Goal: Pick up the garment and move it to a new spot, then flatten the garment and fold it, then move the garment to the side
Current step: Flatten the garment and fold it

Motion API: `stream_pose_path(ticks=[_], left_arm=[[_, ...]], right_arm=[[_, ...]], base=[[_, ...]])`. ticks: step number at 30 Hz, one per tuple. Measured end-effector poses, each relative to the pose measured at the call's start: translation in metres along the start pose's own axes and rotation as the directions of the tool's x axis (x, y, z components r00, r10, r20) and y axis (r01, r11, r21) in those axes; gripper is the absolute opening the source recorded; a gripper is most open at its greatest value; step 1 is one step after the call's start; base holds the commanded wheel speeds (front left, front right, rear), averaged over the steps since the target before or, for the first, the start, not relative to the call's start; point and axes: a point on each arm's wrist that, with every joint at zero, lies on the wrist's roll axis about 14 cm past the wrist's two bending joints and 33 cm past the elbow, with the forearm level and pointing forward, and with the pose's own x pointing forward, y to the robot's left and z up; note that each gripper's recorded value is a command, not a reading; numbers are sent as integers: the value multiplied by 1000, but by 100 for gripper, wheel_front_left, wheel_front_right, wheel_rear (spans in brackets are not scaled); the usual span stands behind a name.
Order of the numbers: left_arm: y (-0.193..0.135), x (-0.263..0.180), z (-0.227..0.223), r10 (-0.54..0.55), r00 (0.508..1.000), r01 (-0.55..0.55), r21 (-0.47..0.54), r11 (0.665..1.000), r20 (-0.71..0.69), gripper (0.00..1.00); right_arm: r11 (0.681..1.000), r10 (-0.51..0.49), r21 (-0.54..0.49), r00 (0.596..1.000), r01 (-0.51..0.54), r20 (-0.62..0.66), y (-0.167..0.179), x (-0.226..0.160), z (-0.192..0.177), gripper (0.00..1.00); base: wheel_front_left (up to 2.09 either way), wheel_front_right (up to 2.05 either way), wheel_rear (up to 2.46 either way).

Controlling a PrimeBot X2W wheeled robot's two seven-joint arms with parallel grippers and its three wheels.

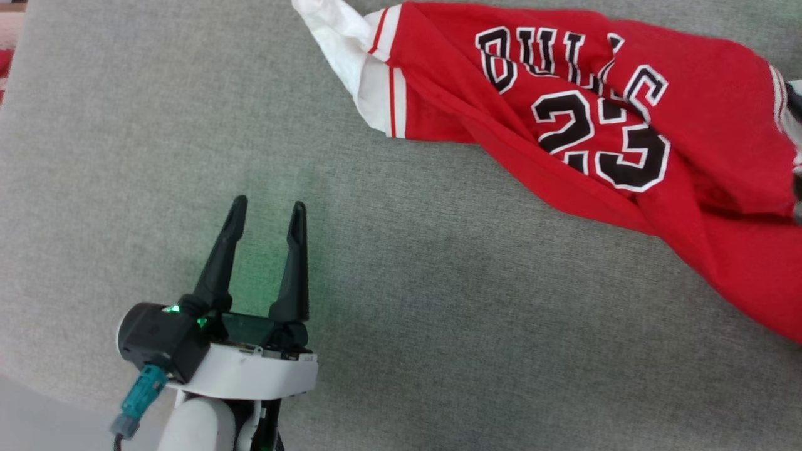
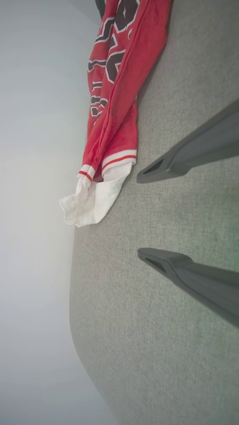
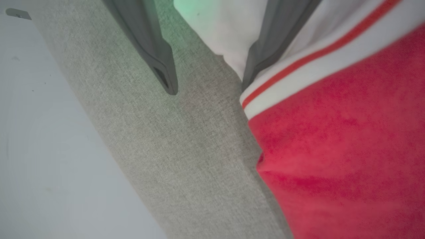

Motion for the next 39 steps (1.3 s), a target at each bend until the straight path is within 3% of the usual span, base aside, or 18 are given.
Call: stream_pose_path(ticks=[9, 20, 21, 22, 23, 30, 34, 39], left_arm=[[-8, 4, 3, -24, 1000, 25, -13, 1000, 15, 100], [-13, 11, 2, -43, 999, 44, -20, 999, 21, 100], [-12, 12, 3, -43, 999, 43, -15, 999, 26, 100], [-12, 13, 7, -44, 998, 45, -10, 999, 37, 100], [-13, 15, 11, -51, 998, 51, -1, 999, 48, 100], [-23, 40, 50, -209, 968, 188, 155, 970, 137, 100], [-33, 61, 77, -332, 930, 287, 250, 925, 160, 100], [-53, 96, 98, -463, 883, 417, 324, 849, 75, 100]], right_arm=[[999, 38, -4, 999, -38, -29, 15, -21, -11, 100], [994, 104, 31, 984, -101, -148, 32, -18, -22, 100], [994, 107, 32, 982, -103, -155, 32, -19, -22, 50], [994, 110, 32, 980, -107, -165, 33, -20, -22, 39], [993, 114, 36, 979, -109, -167, 34, -20, -23, 0], [992, 123, 51, 981, -116, -153, 36, -26, -22, 0], [993, 108, 57, 985, -101, -135, 33, -28, -20, 0], [994, 100, 66, 987, -93, -123, 34, -31, -19, 0]], base=[[0, 0, 0], [0, 0, 0], [0, 0, 0], [0, 0, 0], [0, 0, 0], [0, 0, 0], [0, 0, 0], [0, 0, 0]])
